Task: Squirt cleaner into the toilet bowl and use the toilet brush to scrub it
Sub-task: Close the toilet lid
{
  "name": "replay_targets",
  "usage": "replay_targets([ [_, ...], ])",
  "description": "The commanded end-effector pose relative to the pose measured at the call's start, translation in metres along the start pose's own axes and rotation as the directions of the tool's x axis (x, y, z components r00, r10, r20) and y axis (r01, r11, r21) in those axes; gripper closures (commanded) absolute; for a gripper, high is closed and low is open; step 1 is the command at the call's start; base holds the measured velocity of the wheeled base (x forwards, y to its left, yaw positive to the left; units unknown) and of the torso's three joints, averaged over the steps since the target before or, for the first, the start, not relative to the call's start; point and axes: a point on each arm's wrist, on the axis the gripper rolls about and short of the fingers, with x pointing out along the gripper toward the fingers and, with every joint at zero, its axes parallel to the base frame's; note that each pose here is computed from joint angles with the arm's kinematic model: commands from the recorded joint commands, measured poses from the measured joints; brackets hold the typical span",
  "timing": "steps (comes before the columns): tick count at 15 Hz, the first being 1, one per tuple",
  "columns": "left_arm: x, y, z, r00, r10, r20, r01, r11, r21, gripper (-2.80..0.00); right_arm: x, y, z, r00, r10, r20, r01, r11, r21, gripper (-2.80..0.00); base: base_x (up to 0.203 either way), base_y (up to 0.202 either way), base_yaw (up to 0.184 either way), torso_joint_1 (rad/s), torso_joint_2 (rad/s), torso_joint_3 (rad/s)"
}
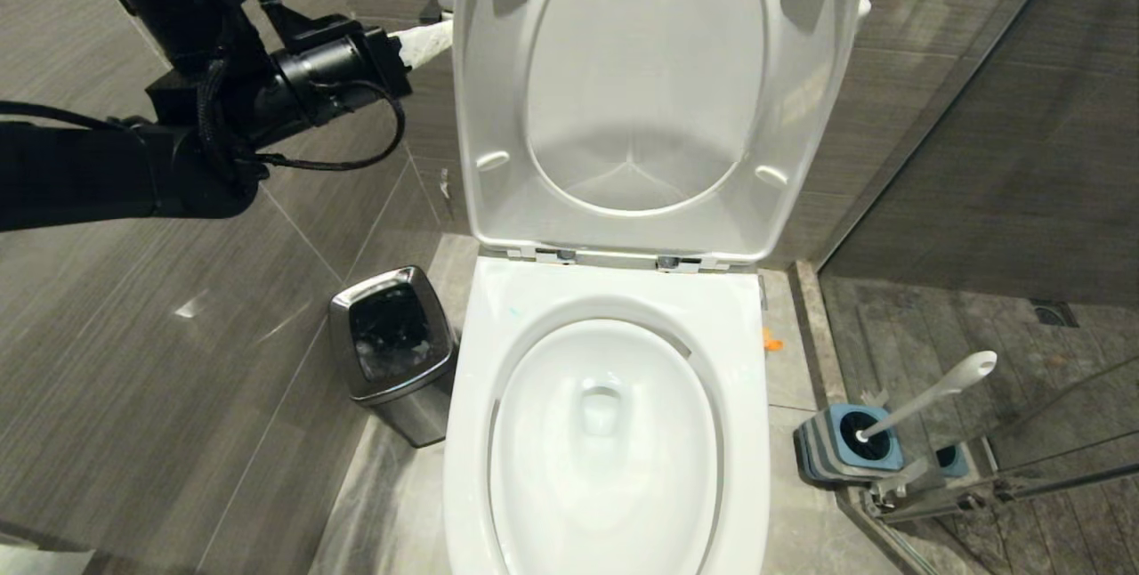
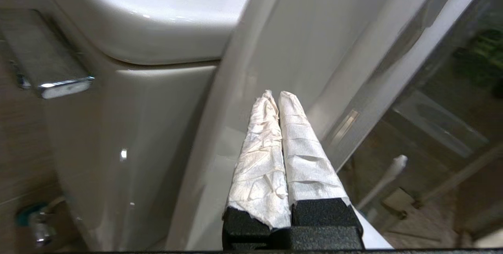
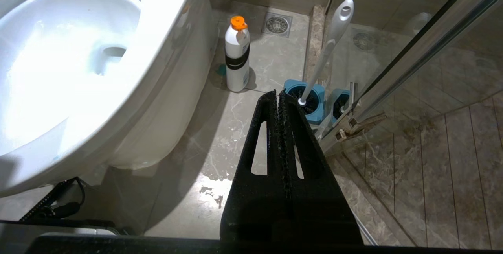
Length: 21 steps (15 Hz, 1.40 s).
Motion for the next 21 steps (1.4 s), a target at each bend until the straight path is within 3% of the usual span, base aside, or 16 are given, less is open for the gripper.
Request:
replay_targets([
  [1, -0.009, -0.012, 0.009, 0.999, -0.048, -0.016, 0.048, 0.999, -0.019, 0.00, 0.000, 0.000, 0.000, 1.000, 0.001, -0.003, -0.001, 1.000, -0.001, 0.00, 0.000, 0.000, 0.000, 0.000, 0.00, 0.000],
  [8, -0.032, -0.031, 0.006, 0.973, -0.203, -0.113, 0.189, 0.974, -0.122, 0.00, 0.000, 0.000, 0.000, 1.000, 0.001, -0.001, -0.001, 1.000, -0.001, 0.00, 0.000, 0.000, 0.000, 0.000, 0.00, 0.000],
  [12, -0.057, -0.043, 0.006, 0.930, -0.311, -0.196, 0.256, 0.931, -0.261, 0.00, 0.000, 0.000, 0.000, 1.000, 0.001, -0.001, -0.001, 1.000, -0.001, 0.00, 0.000, 0.000, 0.000, 0.000, 0.00, 0.000],
  [17, -0.070, -0.051, 0.005, 0.916, -0.323, -0.236, 0.226, 0.904, -0.362, 0.00, 0.000, 0.000, 0.000, 1.000, 0.001, -0.001, -0.001, 1.000, -0.001, 0.00, 0.000, 0.000, 0.000, 0.000, 0.00, 0.000],
  [18, -0.073, -0.055, 0.005, 0.912, -0.329, -0.245, 0.218, 0.894, -0.391, 0.00, 0.000, 0.000, 0.000, 1.000, 0.001, -0.001, -0.001, 1.000, -0.001, 0.00, 0.000, 0.000, 0.000, 0.000, 0.00, 0.000],
  [21, -0.083, -0.067, 0.003, 0.885, -0.371, -0.283, 0.179, 0.829, -0.529, 0.00, 0.000, 0.000, 0.000, 1.000, 0.001, -0.001, -0.001, 1.000, -0.001, 0.00, 0.000, 0.000, 0.000, 0.000, 0.00, 0.000],
])
